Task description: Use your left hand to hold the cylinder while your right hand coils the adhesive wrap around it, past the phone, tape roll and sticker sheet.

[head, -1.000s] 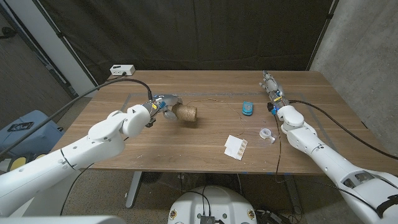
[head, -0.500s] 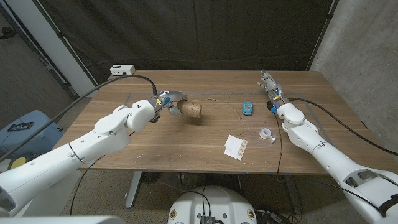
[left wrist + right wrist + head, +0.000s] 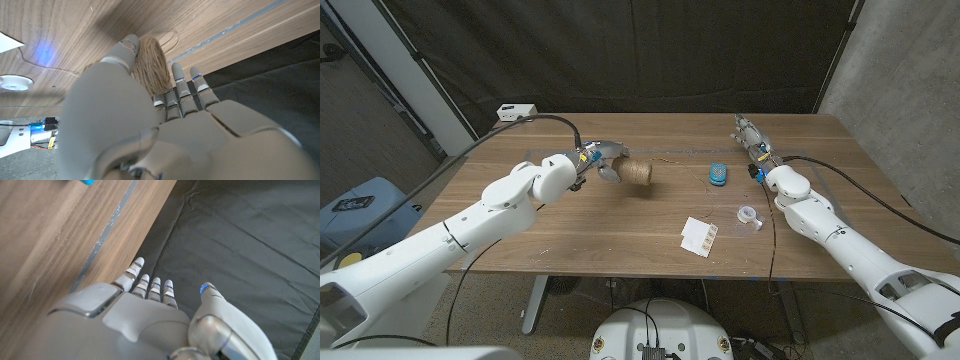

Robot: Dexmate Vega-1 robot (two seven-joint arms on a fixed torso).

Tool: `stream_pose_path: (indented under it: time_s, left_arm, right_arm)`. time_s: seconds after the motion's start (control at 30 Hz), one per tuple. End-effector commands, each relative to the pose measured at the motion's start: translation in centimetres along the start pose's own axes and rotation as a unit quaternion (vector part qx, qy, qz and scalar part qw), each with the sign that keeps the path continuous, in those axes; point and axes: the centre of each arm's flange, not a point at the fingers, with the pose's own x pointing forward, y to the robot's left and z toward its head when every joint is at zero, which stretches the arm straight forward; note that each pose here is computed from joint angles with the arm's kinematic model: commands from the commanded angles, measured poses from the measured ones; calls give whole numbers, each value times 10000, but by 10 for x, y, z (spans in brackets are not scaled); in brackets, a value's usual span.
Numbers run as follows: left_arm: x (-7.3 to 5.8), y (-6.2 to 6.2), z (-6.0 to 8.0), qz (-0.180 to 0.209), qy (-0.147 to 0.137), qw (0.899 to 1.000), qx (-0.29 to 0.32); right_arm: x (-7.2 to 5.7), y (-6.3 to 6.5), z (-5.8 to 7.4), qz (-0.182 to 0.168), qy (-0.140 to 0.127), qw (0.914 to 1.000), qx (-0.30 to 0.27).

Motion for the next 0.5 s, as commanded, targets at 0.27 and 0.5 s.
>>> stream_pose_path:
  time_s: [0.27, 0.5]
  left_arm:
    - [18, 11, 8, 55, -178, 9998, 108]
    - [22, 14, 11, 56, -259, 9996, 102]
  right_arm:
    - [6, 12, 1, 385, 28, 9992, -145]
    - [7, 14, 3, 430, 11, 9989, -167]
